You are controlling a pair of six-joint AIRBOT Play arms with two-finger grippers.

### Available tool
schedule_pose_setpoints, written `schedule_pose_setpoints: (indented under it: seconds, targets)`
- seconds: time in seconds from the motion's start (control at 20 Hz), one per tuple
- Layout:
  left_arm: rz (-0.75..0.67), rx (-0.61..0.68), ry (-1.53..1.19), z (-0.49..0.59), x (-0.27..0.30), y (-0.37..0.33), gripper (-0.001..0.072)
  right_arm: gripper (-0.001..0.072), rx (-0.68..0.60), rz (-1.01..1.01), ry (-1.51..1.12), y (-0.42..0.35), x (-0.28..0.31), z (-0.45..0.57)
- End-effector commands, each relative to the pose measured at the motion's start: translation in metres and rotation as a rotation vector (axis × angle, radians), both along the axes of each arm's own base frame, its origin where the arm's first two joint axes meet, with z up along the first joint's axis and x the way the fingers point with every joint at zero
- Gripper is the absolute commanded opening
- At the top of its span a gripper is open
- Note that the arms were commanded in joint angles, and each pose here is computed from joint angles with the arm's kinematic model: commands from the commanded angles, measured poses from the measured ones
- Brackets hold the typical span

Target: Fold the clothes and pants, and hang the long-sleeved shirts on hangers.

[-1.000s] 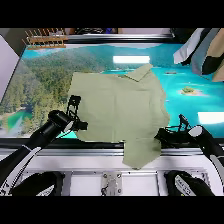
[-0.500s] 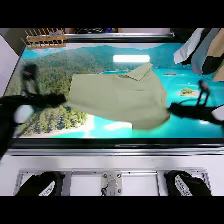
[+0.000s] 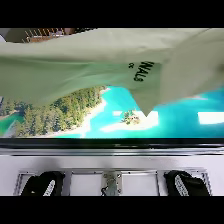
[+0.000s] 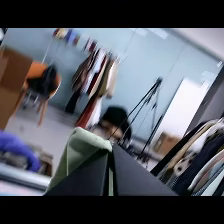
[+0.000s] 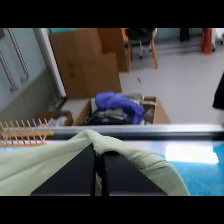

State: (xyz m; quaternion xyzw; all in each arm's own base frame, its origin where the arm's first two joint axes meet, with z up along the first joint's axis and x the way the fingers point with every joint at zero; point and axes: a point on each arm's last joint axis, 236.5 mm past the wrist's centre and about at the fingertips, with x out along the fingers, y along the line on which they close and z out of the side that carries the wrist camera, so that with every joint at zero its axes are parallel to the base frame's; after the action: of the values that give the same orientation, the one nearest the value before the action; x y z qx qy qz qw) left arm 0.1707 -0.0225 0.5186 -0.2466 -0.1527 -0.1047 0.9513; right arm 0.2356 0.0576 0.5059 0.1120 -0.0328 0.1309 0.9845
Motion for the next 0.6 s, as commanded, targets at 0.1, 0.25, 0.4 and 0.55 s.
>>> schedule_pose_setpoints:
  seconds: [0.1, 0.25, 0.4, 0.55]
  targets:
    - [0.005, -0.012, -0.073, 0.029, -0.007, 0.002, 0.0005, 0.0012, 0.124, 0.019, -0.087, 0.008, -0.041, 0.037]
    - [0.005, 0.013, 0.113, -0.018, 0.077, -0.009, 0.0004, 0.0012, 0.150, 0.042, 0.160, 0.006, 0.009, -0.017]
    - [0.005, 0.052, 0.406, -0.115, 0.177, -0.022, 0.0005, 0.0012, 0.135, 0.076, 0.572, 0.001, 0.081, -0.120]
    - [0.010, 0.082, 0.701, -0.238, 0.260, -0.030, 0.0005, 0.0012, 0.067, 0.084, 0.931, -0.004, 0.154, -0.238]
